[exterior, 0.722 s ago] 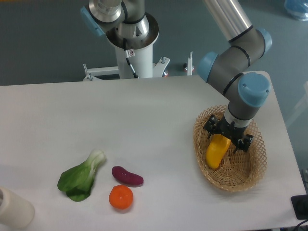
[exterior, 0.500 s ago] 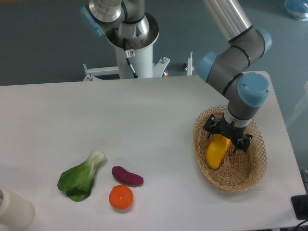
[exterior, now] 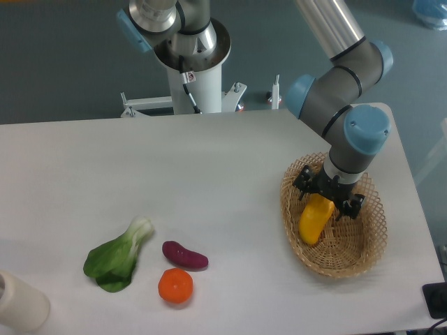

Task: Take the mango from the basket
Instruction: 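Lower the gripper onto the yellow mango in the basket and close it, then lift the grasped mango up out of the wicker basket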

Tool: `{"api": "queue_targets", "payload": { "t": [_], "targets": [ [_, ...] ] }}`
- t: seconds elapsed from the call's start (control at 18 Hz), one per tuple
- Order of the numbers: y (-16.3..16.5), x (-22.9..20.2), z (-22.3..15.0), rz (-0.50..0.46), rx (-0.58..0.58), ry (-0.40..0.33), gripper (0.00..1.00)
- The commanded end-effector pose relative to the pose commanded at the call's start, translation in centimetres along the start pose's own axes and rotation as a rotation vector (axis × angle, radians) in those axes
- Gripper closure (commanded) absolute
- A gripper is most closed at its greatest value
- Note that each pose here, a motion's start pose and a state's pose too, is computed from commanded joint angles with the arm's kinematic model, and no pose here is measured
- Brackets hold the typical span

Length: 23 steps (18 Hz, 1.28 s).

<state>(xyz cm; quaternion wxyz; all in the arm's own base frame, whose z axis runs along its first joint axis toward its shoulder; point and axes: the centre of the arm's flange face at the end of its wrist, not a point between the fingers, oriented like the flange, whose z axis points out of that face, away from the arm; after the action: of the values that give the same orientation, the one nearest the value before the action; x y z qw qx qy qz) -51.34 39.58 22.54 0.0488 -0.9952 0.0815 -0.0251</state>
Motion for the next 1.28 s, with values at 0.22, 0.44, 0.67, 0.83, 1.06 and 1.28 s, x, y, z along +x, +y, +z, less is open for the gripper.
{"api": "queue_targets", "payload": {
  "t": [0.22,0.44,0.67,0.83,1.06,1.28],
  "targets": [
    [0.1,0.2,0.5,-0.001,-0.004,0.010,0.00],
    [0.2,0.5,1.0,-0.025,-0.013,0.019,0.00],
    [0.2,0.5,1.6,-0.044,-0.017,0.025,0.00],
    [0.1,0.2,1.4,-0.045,-0.014,0.020,0.14],
    [0.3,-0.3,0.9,-0.040,-0.010,0.008,0.50],
    [0.2,-0.6,-0.1,-0.036,-0.001,-0.008,0.53]
  ]
}}
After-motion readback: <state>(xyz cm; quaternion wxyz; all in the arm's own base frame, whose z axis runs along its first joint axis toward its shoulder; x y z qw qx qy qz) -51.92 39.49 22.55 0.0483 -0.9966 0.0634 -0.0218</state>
